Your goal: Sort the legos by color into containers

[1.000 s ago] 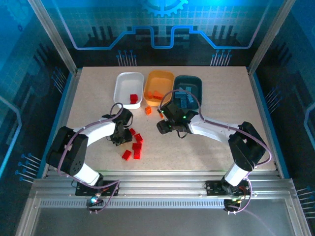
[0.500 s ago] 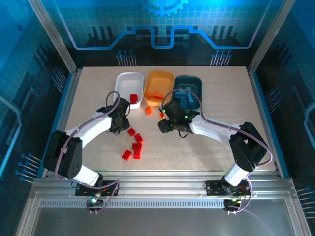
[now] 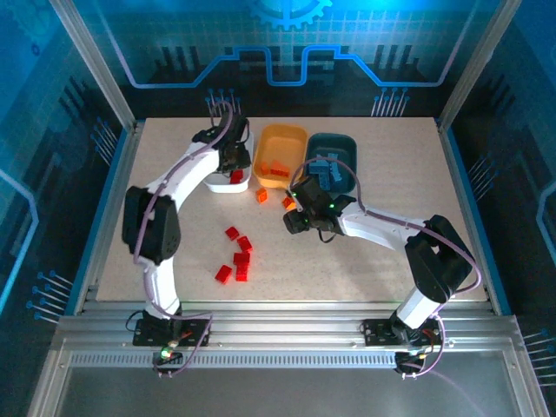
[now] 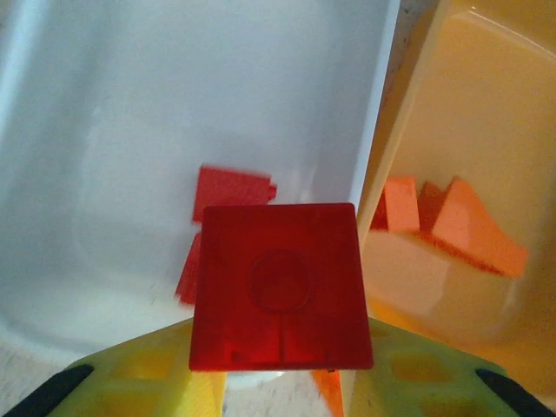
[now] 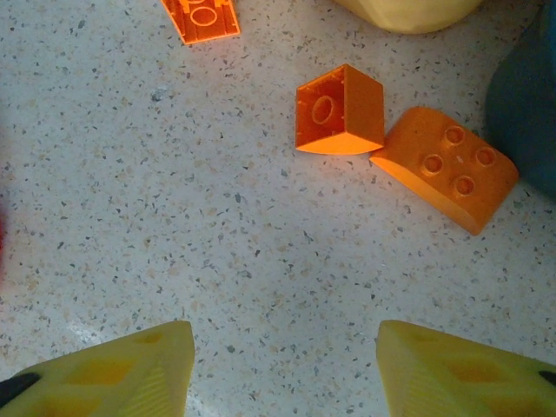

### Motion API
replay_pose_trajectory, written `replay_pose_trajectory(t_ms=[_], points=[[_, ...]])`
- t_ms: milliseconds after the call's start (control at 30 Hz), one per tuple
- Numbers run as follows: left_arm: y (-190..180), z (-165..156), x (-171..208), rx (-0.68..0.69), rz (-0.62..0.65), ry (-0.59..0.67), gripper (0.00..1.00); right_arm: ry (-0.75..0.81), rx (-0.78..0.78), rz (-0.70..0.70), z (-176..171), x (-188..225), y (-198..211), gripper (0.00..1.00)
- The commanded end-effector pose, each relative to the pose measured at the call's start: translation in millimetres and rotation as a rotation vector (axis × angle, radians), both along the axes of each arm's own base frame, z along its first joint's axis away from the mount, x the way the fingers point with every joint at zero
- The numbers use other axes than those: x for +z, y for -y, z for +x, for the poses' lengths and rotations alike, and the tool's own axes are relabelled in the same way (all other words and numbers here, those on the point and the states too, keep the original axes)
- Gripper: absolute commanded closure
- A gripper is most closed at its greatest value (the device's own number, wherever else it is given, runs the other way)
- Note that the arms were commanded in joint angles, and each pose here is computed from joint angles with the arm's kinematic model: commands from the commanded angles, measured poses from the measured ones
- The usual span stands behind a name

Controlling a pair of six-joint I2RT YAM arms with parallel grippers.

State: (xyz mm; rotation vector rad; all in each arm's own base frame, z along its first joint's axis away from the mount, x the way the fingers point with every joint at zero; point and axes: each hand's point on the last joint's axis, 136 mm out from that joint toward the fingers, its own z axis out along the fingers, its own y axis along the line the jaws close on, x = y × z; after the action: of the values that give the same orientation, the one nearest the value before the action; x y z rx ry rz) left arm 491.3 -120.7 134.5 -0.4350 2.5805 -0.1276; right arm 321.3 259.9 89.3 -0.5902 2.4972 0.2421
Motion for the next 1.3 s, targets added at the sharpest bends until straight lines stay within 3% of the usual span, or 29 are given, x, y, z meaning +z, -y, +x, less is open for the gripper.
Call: replay_pose_trajectory(t_ms=[0, 233, 500, 633, 833, 1000, 1133, 1267], points=[[-9.6, 11.3, -20.5, -0.009, -0.020, -0.092, 0.64, 0.016, -0.015, 0.025, 3.8, 7.5, 3.7, 0.42], [-6.6, 32.3, -36.8, 0.005, -0.096, -0.106, 0.63, 0.013, 0.001, 0.068, 0.1, 16.3, -1.2, 0.42], [-3.5, 37.4, -26.3, -0.018, -0.102, -0.082, 0.35, 0.008, -0.002, 0.062, 0.1, 13.8, -0.7, 0.40], [-1.0, 29.2, 7.4, -0.028, -0.137, -0.033, 0.31, 0.019, 0.005, 0.072, -1.3, 16.1, -5.4, 0.39], [-4.9, -26.4, 51.4, -0.016, -0.234, 0.089, 0.17, 0.031, 0.030, 0.089, 9.4, 13.1, -34.2, 0.33], [-18.9, -101.5, 29.1, 0.029, -0.312, 0.092, 0.02, 0.012, 0.049, 0.044, 43.6, -2.2, -63.8, 0.26], [-31.2, -150.1, 11.0, 0.056, -0.346, 0.079, 0.01, -0.015, 0.049, 0.021, 71.2, -18.2, -79.9, 0.25], [-42.5, -174.6, 1.4, 0.070, -0.347, 0.074, 0.01, -0.063, 0.061, 0.003, 83.5, -38.5, -93.6, 0.24]])
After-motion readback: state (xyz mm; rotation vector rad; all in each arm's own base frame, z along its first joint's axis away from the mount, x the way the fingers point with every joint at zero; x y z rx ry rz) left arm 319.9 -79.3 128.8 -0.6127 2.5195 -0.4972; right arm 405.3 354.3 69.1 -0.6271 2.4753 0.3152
